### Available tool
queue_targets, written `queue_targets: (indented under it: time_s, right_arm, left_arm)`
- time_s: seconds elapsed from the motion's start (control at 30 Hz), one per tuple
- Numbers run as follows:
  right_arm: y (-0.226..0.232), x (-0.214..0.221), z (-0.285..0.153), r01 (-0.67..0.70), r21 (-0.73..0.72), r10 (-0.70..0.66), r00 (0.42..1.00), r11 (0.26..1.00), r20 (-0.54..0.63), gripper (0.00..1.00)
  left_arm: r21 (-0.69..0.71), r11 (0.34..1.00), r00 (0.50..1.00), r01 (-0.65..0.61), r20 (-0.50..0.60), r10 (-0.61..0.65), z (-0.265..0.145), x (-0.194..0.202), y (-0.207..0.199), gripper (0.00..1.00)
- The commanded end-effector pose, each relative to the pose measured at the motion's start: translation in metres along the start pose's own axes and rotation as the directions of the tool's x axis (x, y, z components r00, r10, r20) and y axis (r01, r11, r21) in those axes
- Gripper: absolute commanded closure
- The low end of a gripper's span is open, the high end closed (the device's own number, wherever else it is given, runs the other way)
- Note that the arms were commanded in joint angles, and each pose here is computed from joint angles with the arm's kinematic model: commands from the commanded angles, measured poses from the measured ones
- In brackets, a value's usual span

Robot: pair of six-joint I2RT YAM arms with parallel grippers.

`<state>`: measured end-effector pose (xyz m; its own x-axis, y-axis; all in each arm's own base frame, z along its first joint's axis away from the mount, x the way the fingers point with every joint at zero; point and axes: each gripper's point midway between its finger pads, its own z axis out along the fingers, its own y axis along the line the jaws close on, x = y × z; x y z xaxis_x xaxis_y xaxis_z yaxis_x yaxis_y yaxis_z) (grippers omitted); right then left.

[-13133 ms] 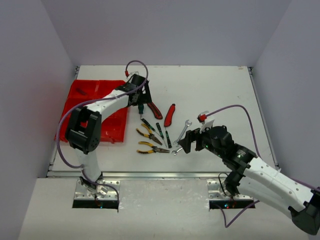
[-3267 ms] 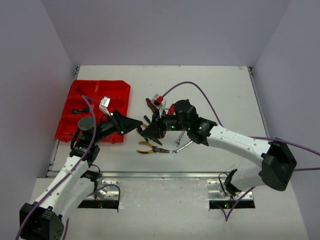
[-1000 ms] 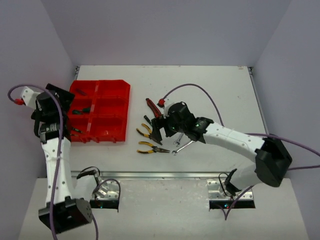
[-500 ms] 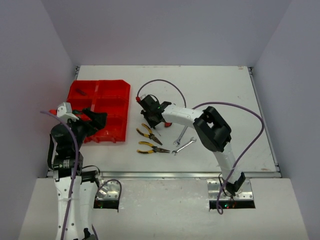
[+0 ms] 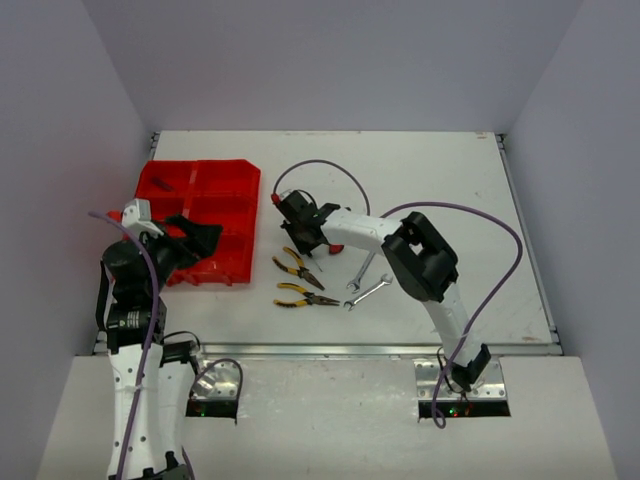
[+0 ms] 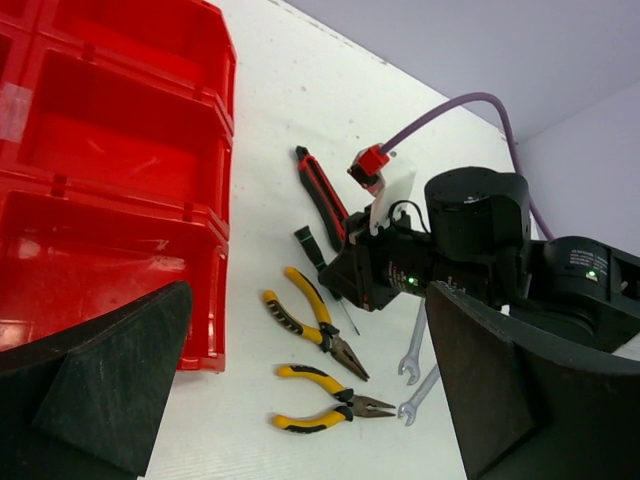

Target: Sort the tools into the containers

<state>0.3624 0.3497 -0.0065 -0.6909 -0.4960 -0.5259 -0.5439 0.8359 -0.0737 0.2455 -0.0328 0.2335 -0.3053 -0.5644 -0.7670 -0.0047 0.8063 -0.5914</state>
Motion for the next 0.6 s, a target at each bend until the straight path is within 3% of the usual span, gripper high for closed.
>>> queue_targets:
  time_s: [0.0, 0.17, 0.3, 0.43, 0.57]
  right_arm:
    - [-0.006, -0.013, -0.027, -0.030, -0.003, 0.030, 0.998, 1.000, 0.057, 0.92]
    - [-0.008, -0.056, -0.109, -0.058, -0.086, 0.079, 0.958, 0.995, 0.275, 0.94]
    - [0.011, -0.060, -0.151, -0.030, -0.239, 0.108, 0.941, 0.971, 0.321, 0.95]
    - [0.047, -0.055, -0.191, 0.031, -0.472, 0.161, 0.919, 0.881, 0.361, 0.94]
    - [0.071, -0.052, -0.221, 0.061, -0.624, 0.213, 0.910, 0.779, 0.356, 0.93]
  left_arm:
    - [0.117, 0.993, 0.999, 0.010, -0.045, -0.005, 0.006, 0.006, -0.018, 0.00]
    - [0.276, 0.952, 0.984, 0.133, -0.151, -0.093, 0.013, 0.022, -0.041, 0.00]
    - [0.370, 0.895, 0.959, 0.251, -0.220, -0.178, 0.015, 0.040, -0.051, 0.00]
    - [0.493, 0.809, 0.938, 0.319, -0.284, -0.197, 0.009, 0.055, -0.084, 0.00]
    - [0.506, 0.791, 0.926, 0.345, -0.323, -0.197, 0.016, 0.060, -0.095, 0.00]
